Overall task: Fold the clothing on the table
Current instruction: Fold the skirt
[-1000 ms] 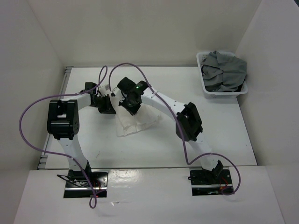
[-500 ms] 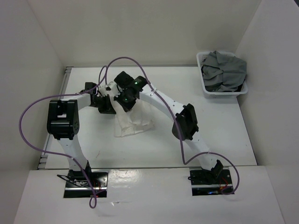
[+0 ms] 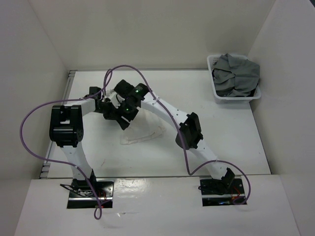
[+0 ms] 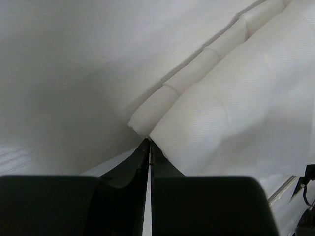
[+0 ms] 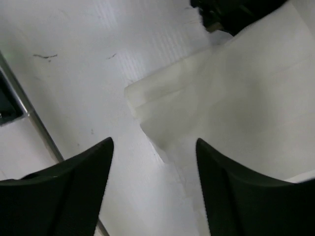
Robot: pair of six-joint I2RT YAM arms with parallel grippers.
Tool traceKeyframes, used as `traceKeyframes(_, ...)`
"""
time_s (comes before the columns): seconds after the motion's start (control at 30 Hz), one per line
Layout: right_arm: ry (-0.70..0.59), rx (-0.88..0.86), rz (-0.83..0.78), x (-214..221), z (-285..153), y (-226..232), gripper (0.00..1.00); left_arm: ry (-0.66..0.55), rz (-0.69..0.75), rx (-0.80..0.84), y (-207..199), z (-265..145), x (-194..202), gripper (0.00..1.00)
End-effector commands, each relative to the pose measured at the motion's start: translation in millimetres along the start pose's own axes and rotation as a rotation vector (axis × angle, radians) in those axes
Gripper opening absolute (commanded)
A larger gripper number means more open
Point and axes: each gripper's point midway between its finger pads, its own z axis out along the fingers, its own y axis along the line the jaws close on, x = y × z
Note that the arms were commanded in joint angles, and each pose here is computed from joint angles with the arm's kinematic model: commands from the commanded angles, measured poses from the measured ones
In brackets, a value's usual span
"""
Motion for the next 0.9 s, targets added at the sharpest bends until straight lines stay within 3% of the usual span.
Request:
traceKeyframes(0.0, -0.078, -0.089, -0.059, -22.9, -23.4, 25.3, 0.76, 0.003, -0.007, 0.027, -5.3, -2.4, 1.3, 0.06)
traceKeyframes(0.07, -0.107, -0.119, -0.079, -30.1, -39.6, 35.1, 0.83, 0.003, -0.007, 0.027, -5.3, -2.4, 1.3, 0.06)
traceKeyframes(0.3, -0.226, -0.075, -0.164, -53.7, -102.7, 46.4, 0.87, -0.042, -0.004, 0.013, -5.6, -19.5, -11.2, 0.06)
traceKeyframes(0.37, -0.220, -0.046, -0.146, -48.4, -112.9, 30.8, 0.87, -0.074, -0.034, 0.004, 0.4, -39.7, -17.3, 0.13)
traceKeyframes(0.43, -0.211, -0.025, -0.123, -39.2, -129.1, 24.0, 0.87, -0.101, -0.026, -0.011, 4.3, -59.5, -25.6, 0.24)
traceKeyframes(0.57, -0.286, 0.082, -0.143, -38.7, -163.0, 19.2, 0.90, -0.232, -0.007, -0.078, 9.6, -124.3, -45.6, 0.63)
traceKeyframes(0.6, -0.238, 0.128, -0.123, -21.4, -155.0, 9.5, 0.94, -0.271, -0.001, -0.115, 15.6, -140.8, -51.4, 0.72)
traceKeyframes(0.63, -0.290, 0.170, -0.135, -21.5, -182.5, 13.0, 0.95, -0.313, 0.029, -0.126, 7.6, -159.8, -54.1, 0.76)
traceKeyframes(0.7, -0.279, 0.237, -0.117, -3.5, -179.7, -1.0, 0.98, -0.363, 0.065, -0.144, -3.0, -182.0, -61.6, 0.83)
traceKeyframes(0.73, -0.322, 0.309, -0.117, 1.9, -205.9, -8.5, 0.99, -0.400, 0.100, -0.161, -11.0, -195.3, -64.3, 0.88)
traceKeyframes(0.8, -0.314, 0.368, -0.062, 29.6, -201.3, -38.6, 0.99, -0.420, 0.124, -0.130, -25.3, -204.2, -63.0, 0.92)
traceKeyframes(0.87, -0.364, 0.440, -0.012, 49.2, -226.7, -60.9, 0.99, -0.413, 0.163, -0.049, -47.1, -209.9, -54.7, 0.97)
